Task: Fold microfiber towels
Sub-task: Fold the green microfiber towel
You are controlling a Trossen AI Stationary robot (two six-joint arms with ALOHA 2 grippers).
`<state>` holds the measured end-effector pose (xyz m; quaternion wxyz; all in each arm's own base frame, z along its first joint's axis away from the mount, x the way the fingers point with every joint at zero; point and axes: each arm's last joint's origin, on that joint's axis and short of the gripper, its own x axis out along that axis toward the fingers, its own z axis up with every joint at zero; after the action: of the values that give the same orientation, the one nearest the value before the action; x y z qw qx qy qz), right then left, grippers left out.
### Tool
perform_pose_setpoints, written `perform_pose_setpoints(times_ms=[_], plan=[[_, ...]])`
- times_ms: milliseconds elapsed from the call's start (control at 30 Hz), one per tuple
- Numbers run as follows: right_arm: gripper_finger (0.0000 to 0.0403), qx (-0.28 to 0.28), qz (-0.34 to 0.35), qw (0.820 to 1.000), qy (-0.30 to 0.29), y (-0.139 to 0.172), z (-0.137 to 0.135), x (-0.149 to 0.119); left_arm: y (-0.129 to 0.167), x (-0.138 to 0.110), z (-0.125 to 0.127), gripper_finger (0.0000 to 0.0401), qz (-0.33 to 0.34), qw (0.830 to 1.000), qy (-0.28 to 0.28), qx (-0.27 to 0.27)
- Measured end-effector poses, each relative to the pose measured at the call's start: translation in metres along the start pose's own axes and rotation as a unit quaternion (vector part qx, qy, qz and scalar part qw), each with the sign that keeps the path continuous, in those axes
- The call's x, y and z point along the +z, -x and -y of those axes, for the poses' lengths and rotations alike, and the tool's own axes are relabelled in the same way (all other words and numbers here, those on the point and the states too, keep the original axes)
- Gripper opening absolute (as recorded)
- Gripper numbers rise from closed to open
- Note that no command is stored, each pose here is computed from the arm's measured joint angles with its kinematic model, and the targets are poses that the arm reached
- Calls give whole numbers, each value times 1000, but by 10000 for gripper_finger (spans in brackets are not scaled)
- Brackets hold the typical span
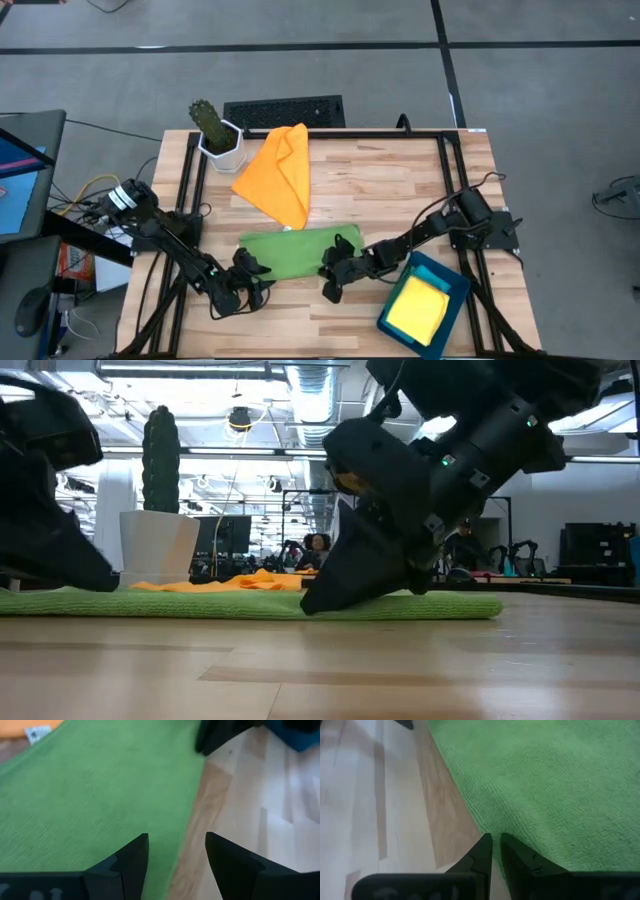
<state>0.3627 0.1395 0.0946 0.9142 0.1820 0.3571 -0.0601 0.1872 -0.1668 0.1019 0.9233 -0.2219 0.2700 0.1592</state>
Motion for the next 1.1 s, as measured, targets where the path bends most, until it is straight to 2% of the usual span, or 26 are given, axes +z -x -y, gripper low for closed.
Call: perform_pose_setpoints(times_ms=[100, 200, 300, 433, 533, 633, 767, 900, 1000, 1100], plan=[[66, 15, -9, 1000, 7, 7, -5, 1, -1, -2, -1, 190, -5, 1000, 5, 4], [66, 27, 21, 999, 31, 24, -14, 13, -1, -2, -1, 190, -6, 1000, 4, 4], [66, -10, 58, 997, 49, 31, -15, 21, -1, -2, -2, 190, -10, 1000, -1, 7], [66, -38, 48, 997, 55, 24, -9, 15, -1, -2, -4, 190, -18, 1000, 1, 12], [66, -58, 10, 996, 61, 14, -1, -5, -1, -4, -6, 190, -30, 999, -1, 16], [66, -57, 11, 998, 40, 7, -3, -13, 0, -5, -8, 190, -36, 999, 1, 26], [66, -62, 11, 997, 41, 8, -3, -15, 0, -6, -12, 190, -45, 998, -8, 42], [66, -70, 11, 994, 78, 19, -3, -8, 1, -7, -16, 190, -49, 996, -25, 63], [66, -82, 24, 992, 91, 39, -5, 7, 2, -7, -19, 190, -49, 996, -22, 74], [66, -111, 18, 988, 103, 56, -4, 13, 5, -4, -20, 190, -52, 996, -23, 74]])
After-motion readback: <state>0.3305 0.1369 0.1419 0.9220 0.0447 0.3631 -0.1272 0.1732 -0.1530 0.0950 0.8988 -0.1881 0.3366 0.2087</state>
